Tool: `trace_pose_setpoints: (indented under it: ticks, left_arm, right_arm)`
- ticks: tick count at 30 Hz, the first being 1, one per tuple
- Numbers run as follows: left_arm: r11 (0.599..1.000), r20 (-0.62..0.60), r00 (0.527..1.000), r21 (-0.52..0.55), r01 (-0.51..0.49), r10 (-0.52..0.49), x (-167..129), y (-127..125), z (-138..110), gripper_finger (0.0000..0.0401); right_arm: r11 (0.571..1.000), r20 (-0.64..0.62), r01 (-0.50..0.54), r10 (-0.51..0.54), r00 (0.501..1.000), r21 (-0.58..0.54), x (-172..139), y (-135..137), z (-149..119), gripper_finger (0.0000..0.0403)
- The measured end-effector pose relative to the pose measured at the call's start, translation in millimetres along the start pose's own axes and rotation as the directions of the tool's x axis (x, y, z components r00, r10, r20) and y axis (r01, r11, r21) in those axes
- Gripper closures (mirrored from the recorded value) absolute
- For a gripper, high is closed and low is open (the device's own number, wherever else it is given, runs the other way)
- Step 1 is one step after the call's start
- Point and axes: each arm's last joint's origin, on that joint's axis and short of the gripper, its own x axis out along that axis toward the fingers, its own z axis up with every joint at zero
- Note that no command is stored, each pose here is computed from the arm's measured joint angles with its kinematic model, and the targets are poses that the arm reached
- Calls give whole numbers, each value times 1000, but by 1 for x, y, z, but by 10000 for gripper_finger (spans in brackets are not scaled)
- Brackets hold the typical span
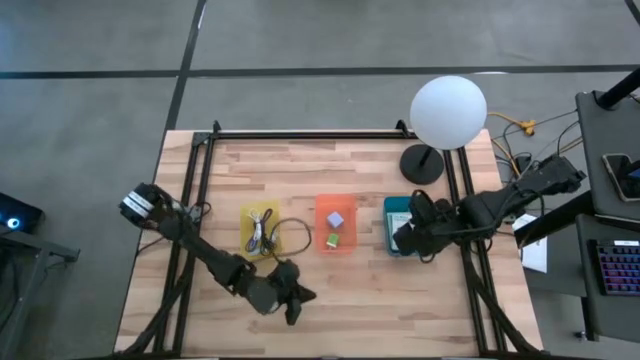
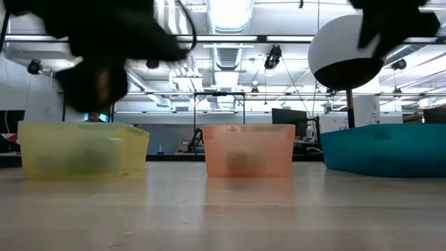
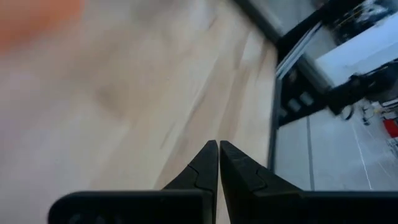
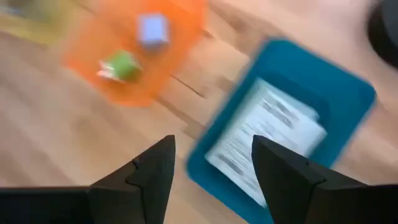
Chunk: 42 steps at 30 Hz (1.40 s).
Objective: Pick and place items into bin
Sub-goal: Return to Home Position
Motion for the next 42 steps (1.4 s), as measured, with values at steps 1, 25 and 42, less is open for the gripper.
trace_pose_setpoints:
  ticks: [1,25,42]
  left_arm:
    - [1000,19,1000,17,13,-13,-3,-2,10,401]
    - [952,575,796,306,8,-191,-186,-12,185,401]
    - [958,556,828,270,-91,-78,-216,98,124,401]
  right_arm:
    - [999,26,-29,30,999,-26,-7,5,0,205]
    - [824,397,-464,564,724,-325,-33,-15,56,239]
    - [947,467,-312,244,850,72,-35,-133,20,239]
